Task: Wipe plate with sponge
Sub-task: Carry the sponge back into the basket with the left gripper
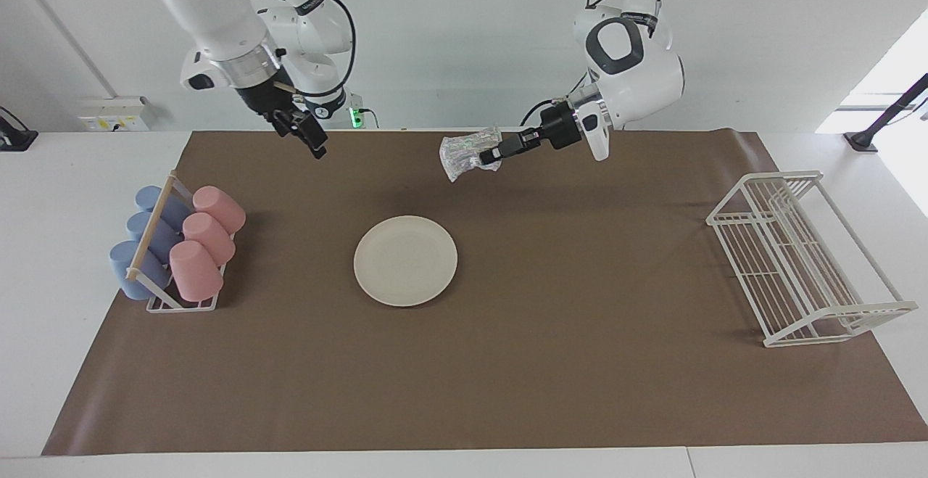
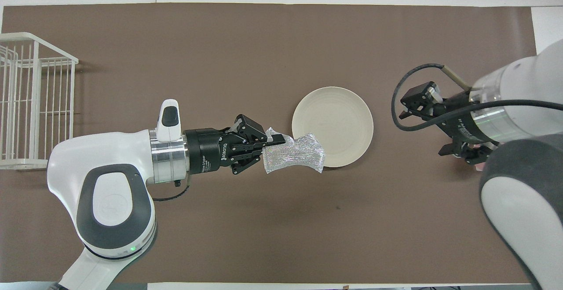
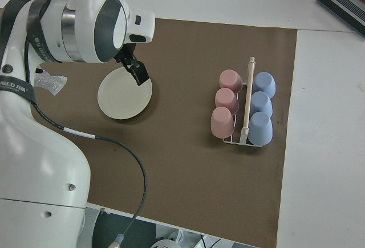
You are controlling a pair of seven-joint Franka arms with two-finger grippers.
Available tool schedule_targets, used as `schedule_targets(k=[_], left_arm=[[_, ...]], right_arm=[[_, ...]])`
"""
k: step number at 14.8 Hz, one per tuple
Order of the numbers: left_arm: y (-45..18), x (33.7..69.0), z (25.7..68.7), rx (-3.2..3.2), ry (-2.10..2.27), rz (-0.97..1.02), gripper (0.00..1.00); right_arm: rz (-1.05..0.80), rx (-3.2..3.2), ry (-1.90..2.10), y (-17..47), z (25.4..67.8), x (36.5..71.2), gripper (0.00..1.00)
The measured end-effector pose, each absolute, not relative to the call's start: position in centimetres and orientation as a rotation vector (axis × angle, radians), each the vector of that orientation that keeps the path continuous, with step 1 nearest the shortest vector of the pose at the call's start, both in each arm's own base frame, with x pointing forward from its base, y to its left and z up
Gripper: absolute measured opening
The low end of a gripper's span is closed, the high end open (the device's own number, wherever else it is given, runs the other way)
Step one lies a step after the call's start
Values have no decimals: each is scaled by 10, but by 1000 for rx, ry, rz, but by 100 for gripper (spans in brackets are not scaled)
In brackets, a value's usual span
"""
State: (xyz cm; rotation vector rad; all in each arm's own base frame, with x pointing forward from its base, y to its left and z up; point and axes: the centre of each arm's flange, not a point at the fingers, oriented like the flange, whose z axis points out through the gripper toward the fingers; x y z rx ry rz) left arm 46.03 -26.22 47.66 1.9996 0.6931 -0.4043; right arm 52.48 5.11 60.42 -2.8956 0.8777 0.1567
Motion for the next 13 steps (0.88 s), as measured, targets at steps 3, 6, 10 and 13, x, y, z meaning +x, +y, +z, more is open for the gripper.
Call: schedule_targets(k=[3,6,10,13], left_arm=[[-226,470,474,2144,671,-435,6],[-188,479,478,2308,623,-454,6],[-150,501,502,2624,535,-427,6],[-135,514,504,2910,468,-374,6]], right_arm=[[117,-2957,607,-1,605,527,100],[76,-3078,401,-17,608,528,100],[36,-3177,207,-21,617,533,100],[39,-3181,173,-22,616,534,100]])
